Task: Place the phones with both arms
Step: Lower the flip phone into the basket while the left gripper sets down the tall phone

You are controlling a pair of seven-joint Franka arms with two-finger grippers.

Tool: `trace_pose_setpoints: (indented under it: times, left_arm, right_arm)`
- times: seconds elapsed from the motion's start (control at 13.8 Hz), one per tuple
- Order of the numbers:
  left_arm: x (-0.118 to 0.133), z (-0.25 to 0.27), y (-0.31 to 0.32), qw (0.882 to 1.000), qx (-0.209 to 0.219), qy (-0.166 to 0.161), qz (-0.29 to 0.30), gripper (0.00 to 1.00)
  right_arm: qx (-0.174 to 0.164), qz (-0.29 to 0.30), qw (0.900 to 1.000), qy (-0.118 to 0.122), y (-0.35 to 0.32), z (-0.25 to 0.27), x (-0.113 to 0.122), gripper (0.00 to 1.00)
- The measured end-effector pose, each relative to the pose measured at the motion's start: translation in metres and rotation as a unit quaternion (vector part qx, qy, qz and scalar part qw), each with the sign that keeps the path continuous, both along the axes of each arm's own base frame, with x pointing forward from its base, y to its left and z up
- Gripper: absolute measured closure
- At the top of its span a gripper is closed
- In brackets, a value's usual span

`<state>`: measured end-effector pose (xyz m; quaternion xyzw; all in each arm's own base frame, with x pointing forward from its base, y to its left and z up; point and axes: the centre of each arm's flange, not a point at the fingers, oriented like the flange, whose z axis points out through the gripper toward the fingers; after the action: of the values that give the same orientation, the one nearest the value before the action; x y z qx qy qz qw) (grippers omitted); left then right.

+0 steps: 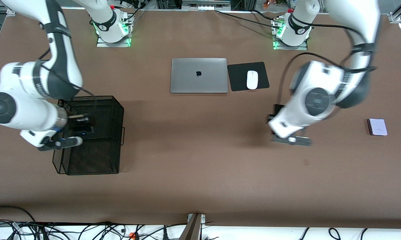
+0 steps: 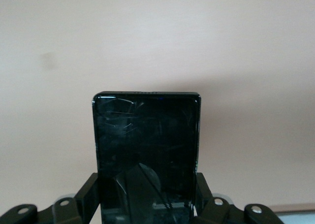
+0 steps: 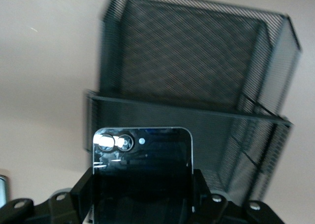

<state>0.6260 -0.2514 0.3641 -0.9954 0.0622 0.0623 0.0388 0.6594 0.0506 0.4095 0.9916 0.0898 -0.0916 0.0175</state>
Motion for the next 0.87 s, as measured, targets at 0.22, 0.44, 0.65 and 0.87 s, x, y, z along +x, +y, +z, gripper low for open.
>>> trace_pose_setpoints:
  times: [0.22,0.44,0.65,0.87]
  left_arm:
    - [-0.02,-0.031,-0.082,0.999,-0.014,-0.036,0.016,0.21]
    - [-0.054,-0.074,-0.149,0.998,-0.012,-0.039,0.049,0.21]
    - [-0.08,-0.121,-0.195,0.996,-0.019,-0.046,0.071,0.21]
    - [-0.091,-0.157,-0.21,0.993,-0.024,-0.05,0.102,0.21]
  right_arm:
    - [-0.01,-0.019,1.0,0.01,-0.053,-0.009,-0.009,0.19]
    - [-0.018,-0.037,0.999,0.002,-0.08,-0.03,-0.014,0.19]
    - [-0.021,-0.041,0.999,-0.001,-0.087,-0.06,-0.022,0.19]
    - [-0.022,-0.042,0.999,-0.003,-0.088,-0.071,-0.026,0.19]
